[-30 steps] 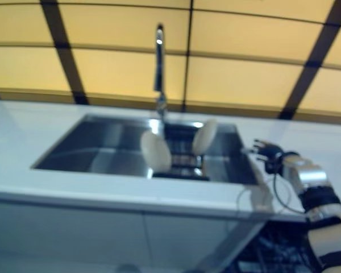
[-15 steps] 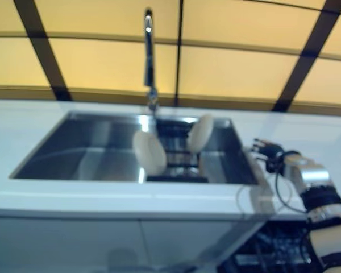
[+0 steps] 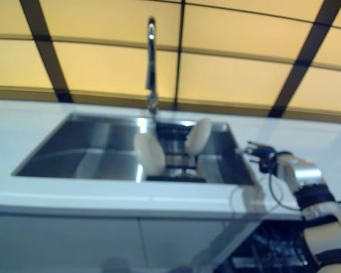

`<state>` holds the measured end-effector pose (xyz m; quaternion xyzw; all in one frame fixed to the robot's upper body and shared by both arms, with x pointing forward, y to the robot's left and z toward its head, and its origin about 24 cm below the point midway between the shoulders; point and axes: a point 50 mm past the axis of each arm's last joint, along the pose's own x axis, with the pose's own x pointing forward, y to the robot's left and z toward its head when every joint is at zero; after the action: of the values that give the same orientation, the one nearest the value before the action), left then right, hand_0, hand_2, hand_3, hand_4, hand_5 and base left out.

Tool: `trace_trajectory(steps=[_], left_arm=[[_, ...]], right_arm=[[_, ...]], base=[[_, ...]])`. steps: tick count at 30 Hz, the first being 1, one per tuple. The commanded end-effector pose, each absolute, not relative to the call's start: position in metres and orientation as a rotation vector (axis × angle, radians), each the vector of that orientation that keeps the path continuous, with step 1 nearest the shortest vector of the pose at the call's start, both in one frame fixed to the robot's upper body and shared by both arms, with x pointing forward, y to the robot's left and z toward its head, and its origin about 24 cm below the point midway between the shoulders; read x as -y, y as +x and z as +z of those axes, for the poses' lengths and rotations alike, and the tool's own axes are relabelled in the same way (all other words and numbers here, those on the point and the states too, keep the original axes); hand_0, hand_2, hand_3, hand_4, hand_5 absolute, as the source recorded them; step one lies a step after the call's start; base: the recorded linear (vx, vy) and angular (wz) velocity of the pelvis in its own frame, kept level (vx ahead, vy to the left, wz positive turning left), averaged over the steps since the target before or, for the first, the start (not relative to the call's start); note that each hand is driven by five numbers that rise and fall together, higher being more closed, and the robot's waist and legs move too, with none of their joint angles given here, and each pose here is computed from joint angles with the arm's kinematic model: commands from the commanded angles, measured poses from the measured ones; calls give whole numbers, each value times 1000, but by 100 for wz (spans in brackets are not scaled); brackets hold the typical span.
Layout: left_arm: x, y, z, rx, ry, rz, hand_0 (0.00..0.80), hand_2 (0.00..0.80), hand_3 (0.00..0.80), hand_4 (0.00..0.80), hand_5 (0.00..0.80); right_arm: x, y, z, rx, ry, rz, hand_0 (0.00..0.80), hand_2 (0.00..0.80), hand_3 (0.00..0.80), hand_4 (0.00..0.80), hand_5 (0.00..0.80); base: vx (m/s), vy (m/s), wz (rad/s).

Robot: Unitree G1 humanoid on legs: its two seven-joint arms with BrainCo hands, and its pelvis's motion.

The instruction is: Take plates into dishwasher

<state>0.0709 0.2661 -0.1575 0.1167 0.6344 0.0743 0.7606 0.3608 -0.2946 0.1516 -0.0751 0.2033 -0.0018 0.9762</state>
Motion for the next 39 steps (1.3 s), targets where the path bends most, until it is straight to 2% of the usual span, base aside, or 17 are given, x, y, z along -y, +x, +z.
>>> trace_trajectory(steps=[1,21,39], left_arm=[[-275,68,-156,-1414,322,146,0,0,0,0,0],[-268,65,-158,-1416,335,121,0,0,0,0,0],[-265,74,-158,-1378,329,122,0,0,0,0,0]], right_arm=[[283,378,204,-274,-183,0,0,0,0,0,0],[244,392,232,-224,-187,12,0,0,0,0,0],[232,395,239,-203,-202,13,0,0,0,0,0]], base=[[36,-21,8],[14,-3,4],[-4,0,0]])
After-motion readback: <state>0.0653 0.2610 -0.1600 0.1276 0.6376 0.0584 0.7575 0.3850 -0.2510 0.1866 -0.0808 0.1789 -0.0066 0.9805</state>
